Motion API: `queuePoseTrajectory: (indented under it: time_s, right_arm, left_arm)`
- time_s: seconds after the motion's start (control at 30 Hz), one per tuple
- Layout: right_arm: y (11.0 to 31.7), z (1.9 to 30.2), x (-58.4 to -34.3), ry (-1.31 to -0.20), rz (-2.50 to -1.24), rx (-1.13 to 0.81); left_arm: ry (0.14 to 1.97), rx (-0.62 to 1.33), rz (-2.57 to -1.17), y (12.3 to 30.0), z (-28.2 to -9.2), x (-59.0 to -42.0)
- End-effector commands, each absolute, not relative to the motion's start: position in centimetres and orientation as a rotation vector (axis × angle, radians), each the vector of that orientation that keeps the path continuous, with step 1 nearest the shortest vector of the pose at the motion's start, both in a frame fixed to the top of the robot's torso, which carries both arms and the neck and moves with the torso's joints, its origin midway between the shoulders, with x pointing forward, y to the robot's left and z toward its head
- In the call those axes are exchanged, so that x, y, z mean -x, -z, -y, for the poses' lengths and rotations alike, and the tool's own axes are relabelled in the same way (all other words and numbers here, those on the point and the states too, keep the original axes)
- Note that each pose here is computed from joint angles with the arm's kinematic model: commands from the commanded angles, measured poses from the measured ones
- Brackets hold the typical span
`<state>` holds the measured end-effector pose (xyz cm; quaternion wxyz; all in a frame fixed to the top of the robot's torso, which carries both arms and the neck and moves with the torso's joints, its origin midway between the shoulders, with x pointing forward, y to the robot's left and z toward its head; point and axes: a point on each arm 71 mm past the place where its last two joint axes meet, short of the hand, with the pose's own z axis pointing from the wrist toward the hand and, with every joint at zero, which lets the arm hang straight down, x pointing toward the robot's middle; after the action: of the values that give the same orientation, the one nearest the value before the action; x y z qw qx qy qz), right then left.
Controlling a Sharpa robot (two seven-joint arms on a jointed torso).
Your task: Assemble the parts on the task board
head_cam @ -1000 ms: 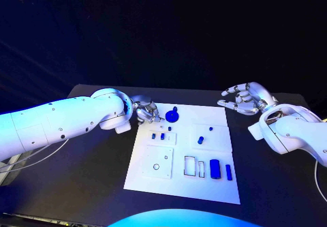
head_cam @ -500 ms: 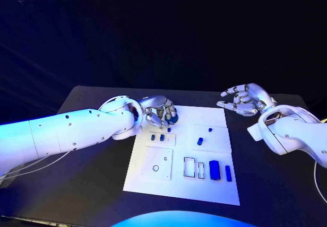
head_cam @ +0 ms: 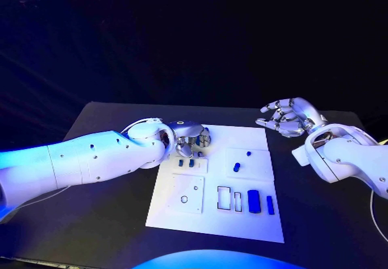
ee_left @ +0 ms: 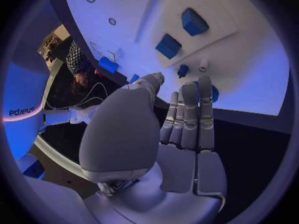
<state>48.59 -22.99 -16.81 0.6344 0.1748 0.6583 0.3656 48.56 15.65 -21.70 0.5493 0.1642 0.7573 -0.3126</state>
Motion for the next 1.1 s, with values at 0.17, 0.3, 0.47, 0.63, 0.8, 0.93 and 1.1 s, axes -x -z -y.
queuePoseTrajectory:
  time_s: [0.17,0.3,0.47,0.63,0.8,0.93,1.1]
  right_arm:
    - [16.37,22.94,-48.53,-0.856,-1.439,-0.395]
    - [16.31,22.96,-48.51,-0.86,-1.43,-0.398]
    - [16.33,22.91,-48.53,-0.868,-1.432,-0.404]
    - [16.42,22.8,-48.6,-0.875,-1.439,-0.409]
    - [16.51,22.74,-48.64,-0.882,-1.445,-0.413]
    - [16.58,22.7,-48.67,-0.89,-1.449,-0.419]
    - [16.64,22.69,-48.7,-0.897,-1.453,-0.428]
  left_arm:
    - [0.667,-0.463,-1.846,22.58,-15.53,-48.85]
    - [0.656,-0.459,-1.845,22.73,-15.59,-49.07]
    - [0.653,-0.455,-1.851,22.86,-15.49,-49.23]
    - [0.651,-0.454,-1.862,22.97,-15.39,-49.29]
    - [0.647,-0.455,-1.874,23.06,-15.37,-49.33]
    - [0.651,-0.455,-1.876,23.09,-15.29,-49.35]
    - [0.653,-0.46,-1.882,23.15,-15.16,-49.35]
